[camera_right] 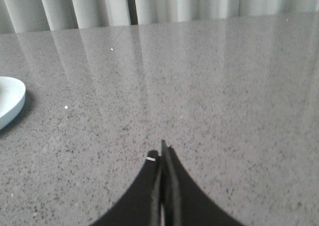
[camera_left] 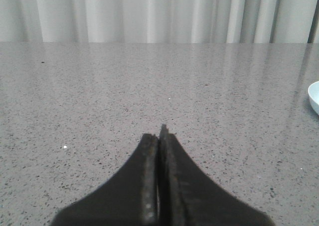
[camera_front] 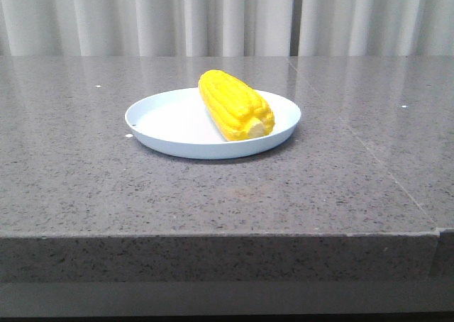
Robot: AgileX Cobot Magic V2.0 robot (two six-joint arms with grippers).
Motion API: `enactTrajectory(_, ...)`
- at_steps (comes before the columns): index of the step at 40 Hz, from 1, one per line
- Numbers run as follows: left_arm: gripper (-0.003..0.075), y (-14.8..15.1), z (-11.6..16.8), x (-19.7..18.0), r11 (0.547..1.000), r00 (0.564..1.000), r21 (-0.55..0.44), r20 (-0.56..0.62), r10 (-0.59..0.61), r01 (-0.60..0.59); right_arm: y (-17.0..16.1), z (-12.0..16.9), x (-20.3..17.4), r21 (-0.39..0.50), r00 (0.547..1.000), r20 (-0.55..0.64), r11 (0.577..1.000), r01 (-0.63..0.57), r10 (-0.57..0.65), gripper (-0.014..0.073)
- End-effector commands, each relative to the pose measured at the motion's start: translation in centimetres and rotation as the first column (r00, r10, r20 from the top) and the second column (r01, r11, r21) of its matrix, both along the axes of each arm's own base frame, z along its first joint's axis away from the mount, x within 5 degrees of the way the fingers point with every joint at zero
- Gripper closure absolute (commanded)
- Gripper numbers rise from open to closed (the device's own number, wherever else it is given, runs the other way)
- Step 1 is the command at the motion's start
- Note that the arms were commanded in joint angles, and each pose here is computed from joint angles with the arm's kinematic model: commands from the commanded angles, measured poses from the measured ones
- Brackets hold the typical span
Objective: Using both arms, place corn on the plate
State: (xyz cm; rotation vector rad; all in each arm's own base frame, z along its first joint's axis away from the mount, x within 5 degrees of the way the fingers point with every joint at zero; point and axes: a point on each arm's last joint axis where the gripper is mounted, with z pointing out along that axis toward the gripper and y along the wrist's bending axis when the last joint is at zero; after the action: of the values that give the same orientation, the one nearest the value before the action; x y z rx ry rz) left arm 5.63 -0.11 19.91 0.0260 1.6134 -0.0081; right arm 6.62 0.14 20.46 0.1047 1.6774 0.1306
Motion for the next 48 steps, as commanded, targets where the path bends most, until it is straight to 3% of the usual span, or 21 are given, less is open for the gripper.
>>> enactTrajectory(1,0.0741,0.0,0.2,0.0,1.0,0.996,-0.021,0.086,-0.001,0.003,0.0,1.0,0.0,0.003,0.995,0.096,1.0,0.004,-0.004,0.0657)
enactTrajectory(22,0.0741,0.0,0.1,0.0,1.0,0.996,-0.021,0.084,-0.001,0.003,0.0,-0.6,-1.2,0.01,0.998,0.058,1.0,0.002,-0.002,0.0657)
enactTrajectory(48,0.0741,0.0,0.1,0.0,1.0,0.996,-0.021,0.084,-0.001,0.003,0.0,-0.6,-1.2,0.01,0.998,0.056,1.0,0.002,-0.002,0.0657)
